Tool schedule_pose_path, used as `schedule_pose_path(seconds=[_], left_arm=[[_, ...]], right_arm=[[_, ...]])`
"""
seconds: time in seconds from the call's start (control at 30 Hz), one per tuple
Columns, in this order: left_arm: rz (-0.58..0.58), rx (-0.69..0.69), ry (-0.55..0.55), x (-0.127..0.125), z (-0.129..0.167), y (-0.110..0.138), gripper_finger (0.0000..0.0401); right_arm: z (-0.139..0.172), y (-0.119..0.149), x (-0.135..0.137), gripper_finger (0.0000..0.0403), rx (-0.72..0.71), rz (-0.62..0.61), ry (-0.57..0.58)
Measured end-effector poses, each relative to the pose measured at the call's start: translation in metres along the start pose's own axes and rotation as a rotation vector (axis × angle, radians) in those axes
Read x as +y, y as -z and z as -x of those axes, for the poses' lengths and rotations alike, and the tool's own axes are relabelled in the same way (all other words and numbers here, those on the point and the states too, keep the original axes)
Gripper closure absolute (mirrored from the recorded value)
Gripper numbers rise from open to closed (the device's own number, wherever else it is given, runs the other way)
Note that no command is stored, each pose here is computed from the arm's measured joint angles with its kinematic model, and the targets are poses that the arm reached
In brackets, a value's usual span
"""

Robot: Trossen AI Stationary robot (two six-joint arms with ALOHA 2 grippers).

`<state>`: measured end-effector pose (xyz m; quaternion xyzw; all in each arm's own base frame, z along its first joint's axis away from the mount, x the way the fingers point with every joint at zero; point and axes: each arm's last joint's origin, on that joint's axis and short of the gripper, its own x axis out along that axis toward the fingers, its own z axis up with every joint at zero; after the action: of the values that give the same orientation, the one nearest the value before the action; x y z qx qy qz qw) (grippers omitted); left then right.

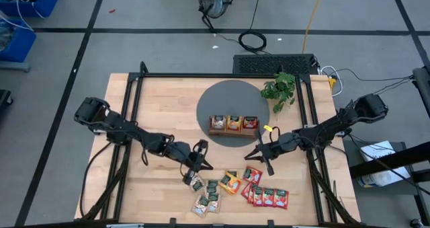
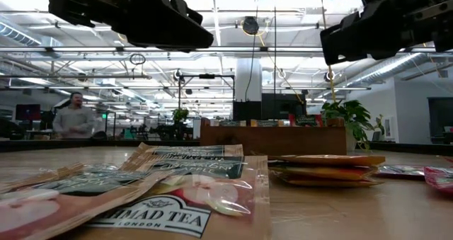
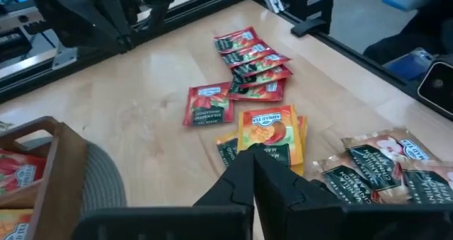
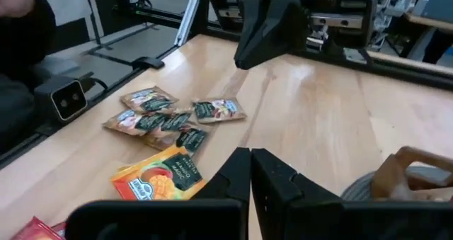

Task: Pick & Place Tea
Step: Put the red tea bag into the right section of the wooden organiser

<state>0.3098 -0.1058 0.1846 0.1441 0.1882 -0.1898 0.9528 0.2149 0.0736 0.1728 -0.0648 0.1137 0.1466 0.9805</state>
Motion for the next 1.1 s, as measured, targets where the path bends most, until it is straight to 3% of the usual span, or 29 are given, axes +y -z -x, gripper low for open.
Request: schedule_pose_path(seconds=[0.13, 0.3, 0.5, 0.83, 1.0, 1.1], left_arm=[[0.005, -0.008, 0.008, 0.002, 0.0, 0.0, 0.0387], [-0.045, -0.003, 0.169, -0.006, -0.01, 0.011, 0.0394], [-0.087, -0.068, 0.141, -0.002, -0.022, 0.012, 0.0383], [-0.014, -0.106, 0.105, 0.005, -0.023, 0.008, 0.039], [0.152, -0.117, 0.098, 0.006, -0.023, 0.006, 0.0359], [0.193, -0.106, 0.08, 0.003, -0.023, 0.005, 0.036]], right_arm=[[0.0, 0.0, 0.004, 0.0399, -0.001, -0.019, -0.015], [0.001, -0.001, 0.013, 0.0402, -0.005, 0.049, -0.026], [0.001, -0.002, 0.014, 0.0402, -0.007, 0.057, 0.014], [0.001, 0.001, 0.014, 0.0401, 0.024, 0.053, 0.006], [0.0, 0.01, 0.015, 0.0397, 0.103, 0.007, -0.001], [-0.002, 0.015, 0.023, 0.0401, 0.141, 0.003, -0.011]])
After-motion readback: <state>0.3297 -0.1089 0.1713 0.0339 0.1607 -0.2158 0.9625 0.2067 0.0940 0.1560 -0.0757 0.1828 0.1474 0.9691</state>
